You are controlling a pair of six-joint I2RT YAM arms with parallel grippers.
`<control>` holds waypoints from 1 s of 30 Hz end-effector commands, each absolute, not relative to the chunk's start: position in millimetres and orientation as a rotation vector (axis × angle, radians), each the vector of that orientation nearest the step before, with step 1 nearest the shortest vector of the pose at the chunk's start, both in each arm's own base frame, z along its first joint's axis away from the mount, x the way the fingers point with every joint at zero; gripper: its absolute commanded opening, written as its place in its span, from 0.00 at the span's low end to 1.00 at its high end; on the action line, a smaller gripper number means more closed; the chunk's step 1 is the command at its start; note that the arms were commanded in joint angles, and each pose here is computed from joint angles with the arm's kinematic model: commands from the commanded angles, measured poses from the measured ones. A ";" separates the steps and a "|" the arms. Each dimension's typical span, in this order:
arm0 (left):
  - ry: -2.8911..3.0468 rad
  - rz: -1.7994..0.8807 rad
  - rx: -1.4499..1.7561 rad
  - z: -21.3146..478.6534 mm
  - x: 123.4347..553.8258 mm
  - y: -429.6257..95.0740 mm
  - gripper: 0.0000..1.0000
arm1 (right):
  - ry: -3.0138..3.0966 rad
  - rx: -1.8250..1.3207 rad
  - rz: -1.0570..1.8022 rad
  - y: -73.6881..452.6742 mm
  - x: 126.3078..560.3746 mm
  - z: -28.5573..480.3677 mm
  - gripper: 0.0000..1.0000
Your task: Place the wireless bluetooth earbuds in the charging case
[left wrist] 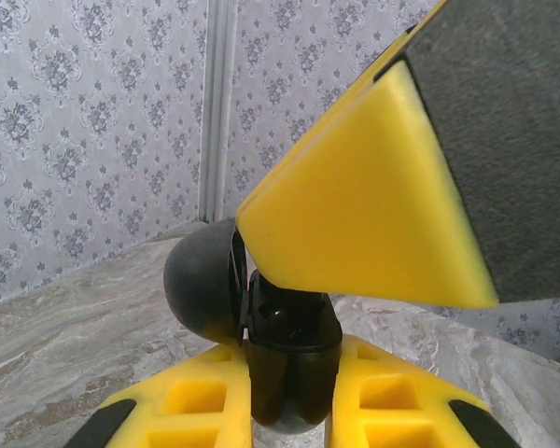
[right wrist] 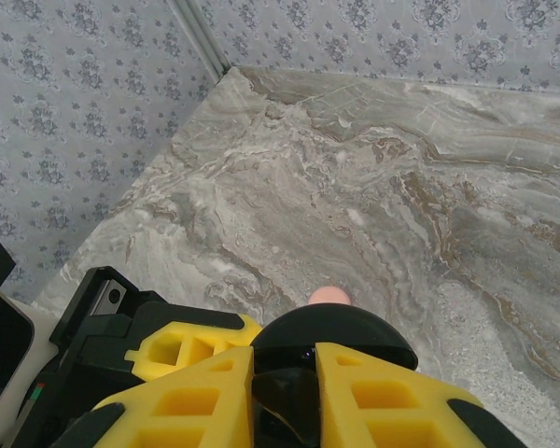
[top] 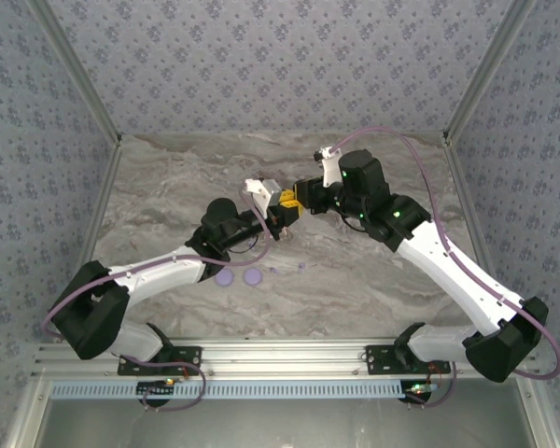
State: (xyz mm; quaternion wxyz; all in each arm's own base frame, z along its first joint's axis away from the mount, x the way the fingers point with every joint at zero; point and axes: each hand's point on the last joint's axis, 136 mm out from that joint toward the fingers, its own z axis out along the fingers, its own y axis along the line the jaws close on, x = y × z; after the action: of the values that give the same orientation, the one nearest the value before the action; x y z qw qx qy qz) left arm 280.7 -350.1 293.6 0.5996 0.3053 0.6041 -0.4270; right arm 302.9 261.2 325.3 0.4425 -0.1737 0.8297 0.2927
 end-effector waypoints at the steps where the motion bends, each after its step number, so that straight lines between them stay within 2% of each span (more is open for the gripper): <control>1: 1.273 -1.028 0.697 332.5 272.3 -349.8 0.00 | 2.073 -0.450 0.708 260.2 299.6 321.1 0.25; 15: 1.276 -1.029 0.695 331.1 272.9 -349.9 0.00 | 2.059 -0.439 0.686 256.7 304.0 329.3 0.29; 19: 1.286 -1.019 0.703 327.5 273.9 -350.5 0.00 | 2.030 -0.438 0.682 251.3 302.2 348.0 0.33; 22: 1.287 -1.016 0.705 326.8 273.1 -350.2 0.00 | 1.985 -0.451 0.717 243.5 294.9 371.1 0.44; 25: 1.281 -1.013 0.713 328.9 271.4 -348.9 0.00 | 1.951 -0.474 0.801 230.4 286.8 385.4 0.60; 29: 1.259 -1.025 0.746 334.3 263.8 -349.3 0.00 | 1.962 -0.522 0.945 216.5 276.0 377.8 0.95; 30: 1.248 -1.032 0.756 336.6 261.6 -349.5 0.00 | 1.970 -0.536 0.995 215.7 273.4 373.4 1.00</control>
State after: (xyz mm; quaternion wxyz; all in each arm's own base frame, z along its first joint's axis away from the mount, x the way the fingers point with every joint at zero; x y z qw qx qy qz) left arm 276.2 -350.3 299.5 0.6020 0.3124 0.5939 -0.4328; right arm 298.1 208.6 377.6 0.4693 -0.1737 0.7998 0.3316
